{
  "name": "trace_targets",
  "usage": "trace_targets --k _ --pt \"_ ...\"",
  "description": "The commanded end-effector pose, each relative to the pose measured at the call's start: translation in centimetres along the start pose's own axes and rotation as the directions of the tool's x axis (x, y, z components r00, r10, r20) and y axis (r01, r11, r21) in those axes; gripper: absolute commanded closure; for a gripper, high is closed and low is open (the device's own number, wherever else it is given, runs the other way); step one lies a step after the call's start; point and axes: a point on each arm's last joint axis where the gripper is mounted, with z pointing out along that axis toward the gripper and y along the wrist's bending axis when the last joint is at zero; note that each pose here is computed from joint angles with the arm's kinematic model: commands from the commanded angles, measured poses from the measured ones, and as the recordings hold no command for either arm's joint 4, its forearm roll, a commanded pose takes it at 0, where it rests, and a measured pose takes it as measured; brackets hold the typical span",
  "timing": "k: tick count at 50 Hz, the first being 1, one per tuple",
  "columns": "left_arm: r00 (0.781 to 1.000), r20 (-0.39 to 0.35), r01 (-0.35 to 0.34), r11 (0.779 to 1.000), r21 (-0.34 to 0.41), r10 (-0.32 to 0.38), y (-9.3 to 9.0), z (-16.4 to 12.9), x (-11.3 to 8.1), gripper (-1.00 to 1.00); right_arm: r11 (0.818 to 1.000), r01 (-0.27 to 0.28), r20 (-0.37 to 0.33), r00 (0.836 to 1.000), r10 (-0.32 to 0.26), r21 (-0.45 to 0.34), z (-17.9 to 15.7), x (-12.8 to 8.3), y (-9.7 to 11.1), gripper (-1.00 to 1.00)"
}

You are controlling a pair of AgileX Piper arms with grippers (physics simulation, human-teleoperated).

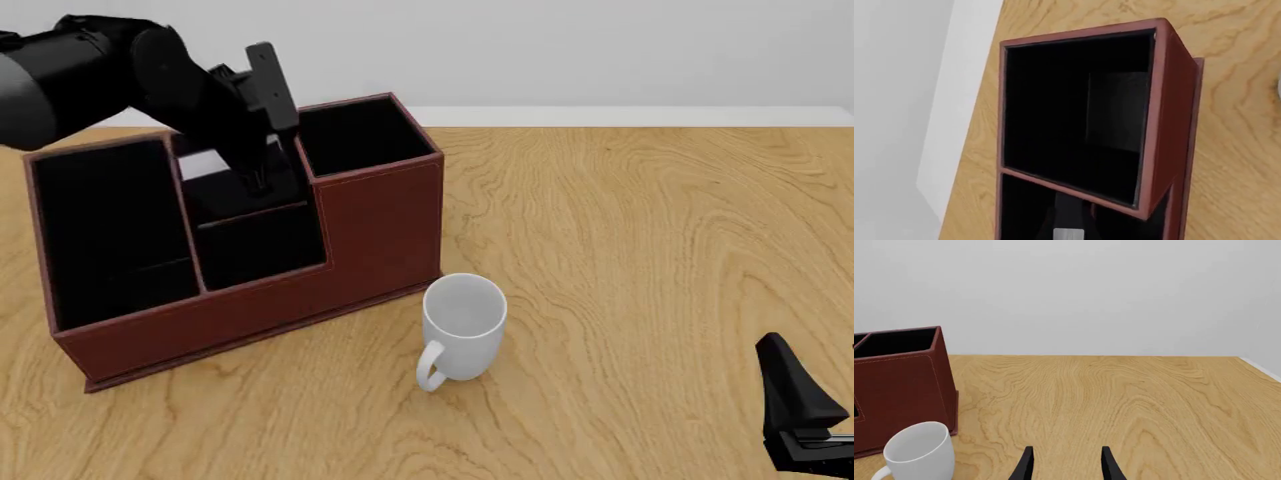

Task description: Pick up the book and place it in the front compartment of the caddy.

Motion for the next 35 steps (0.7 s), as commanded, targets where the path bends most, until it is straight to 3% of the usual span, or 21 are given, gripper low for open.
trace_targets --k 1,35 --pt "1.000 -0.005 -0.023 1.000 -0.019 0.023 0.6 1.2 0.2 1.00 1.000 0.000 0.000 1.000 0.000 0.000 0.0 0.0 0.0 -1.00" --pt "0.999 -0.034 -0.011 1.000 0.008 0.011 0.2 3.8 1.3 1.00 1.000 0.000 0.000 1.000 0.000 0.000 0.0 0.0 0.0 -1.00"
